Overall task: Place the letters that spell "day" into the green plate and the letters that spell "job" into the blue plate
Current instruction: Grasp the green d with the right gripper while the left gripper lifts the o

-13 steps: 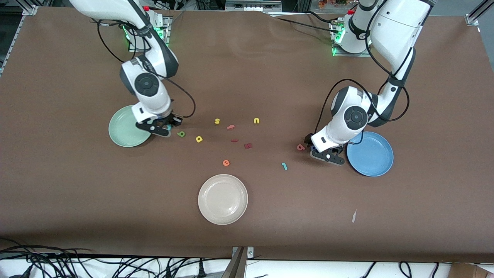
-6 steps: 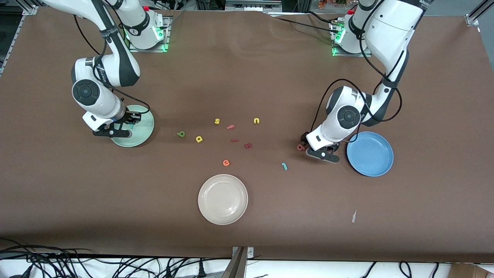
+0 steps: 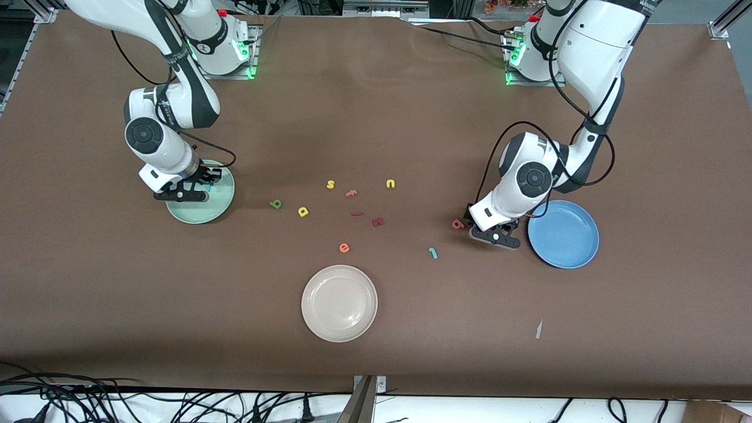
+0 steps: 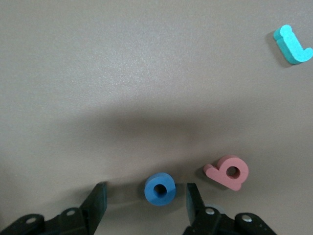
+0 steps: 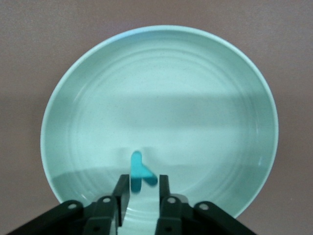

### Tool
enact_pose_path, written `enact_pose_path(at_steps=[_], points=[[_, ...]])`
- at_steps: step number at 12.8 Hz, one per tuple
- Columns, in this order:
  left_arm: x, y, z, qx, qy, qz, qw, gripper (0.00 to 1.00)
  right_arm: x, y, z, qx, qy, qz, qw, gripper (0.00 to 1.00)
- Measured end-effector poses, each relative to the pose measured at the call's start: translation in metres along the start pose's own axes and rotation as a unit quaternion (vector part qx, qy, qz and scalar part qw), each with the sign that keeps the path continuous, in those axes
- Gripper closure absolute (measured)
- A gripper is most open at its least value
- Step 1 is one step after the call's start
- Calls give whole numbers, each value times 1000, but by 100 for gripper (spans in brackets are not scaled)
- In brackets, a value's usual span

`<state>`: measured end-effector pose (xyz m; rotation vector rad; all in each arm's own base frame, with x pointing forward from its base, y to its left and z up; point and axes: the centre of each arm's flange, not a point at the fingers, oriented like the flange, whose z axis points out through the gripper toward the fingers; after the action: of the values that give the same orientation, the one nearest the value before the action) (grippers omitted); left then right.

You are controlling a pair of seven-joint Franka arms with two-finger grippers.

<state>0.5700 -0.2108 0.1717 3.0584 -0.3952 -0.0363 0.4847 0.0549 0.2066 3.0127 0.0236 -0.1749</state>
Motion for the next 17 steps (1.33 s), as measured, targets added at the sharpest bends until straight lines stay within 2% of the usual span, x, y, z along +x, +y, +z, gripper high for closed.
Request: enact_pose_path(at_steps=[1, 3, 6, 7, 8, 9, 10, 11, 13, 15, 17], points=[[0, 1, 0, 0, 0, 0, 1000, 35, 1, 0, -1, 0, 2, 1, 1000, 54], [-1, 5, 1, 0, -1, 4, 1000, 39, 5, -4, -9, 2, 10, 2, 1000, 32], [-1, 11, 1, 0, -1, 8, 1000, 43, 14, -48, -32, 11, 32, 16, 999, 0], [-1, 10, 1, 0, -1, 8, 1000, 44, 16, -69, -39, 17, 38, 30, 999, 0], [-1, 9, 1, 1, 0, 7, 1000, 51, 20, -90, -44, 25, 42, 49, 998, 0], [-1, 9, 1, 1, 0, 7, 1000, 51, 26, -109, -47, 34, 44, 69, 996, 0], [0, 8, 0, 1, 0, 7, 1000, 58, 33, -125, -46, 42, 44, 92, 994, 0], [0, 8, 0, 1, 0, 7, 1000, 58, 40, -136, -39, 46, 40, 116, 991, 0], [0, 7, -1, 2, 1, 6, 1000, 72, 52, -145, -18, 53, 33, 166, 984, 0], [0, 7, -1, 2, 1, 6, 1000, 72, 55, -149, -3, 58, 28, 217, 974, 0], [0, 7, -1, 2, 1, 6, 1000, 72, 52, -158, 0, 59, 24, 241, 968, 1]])
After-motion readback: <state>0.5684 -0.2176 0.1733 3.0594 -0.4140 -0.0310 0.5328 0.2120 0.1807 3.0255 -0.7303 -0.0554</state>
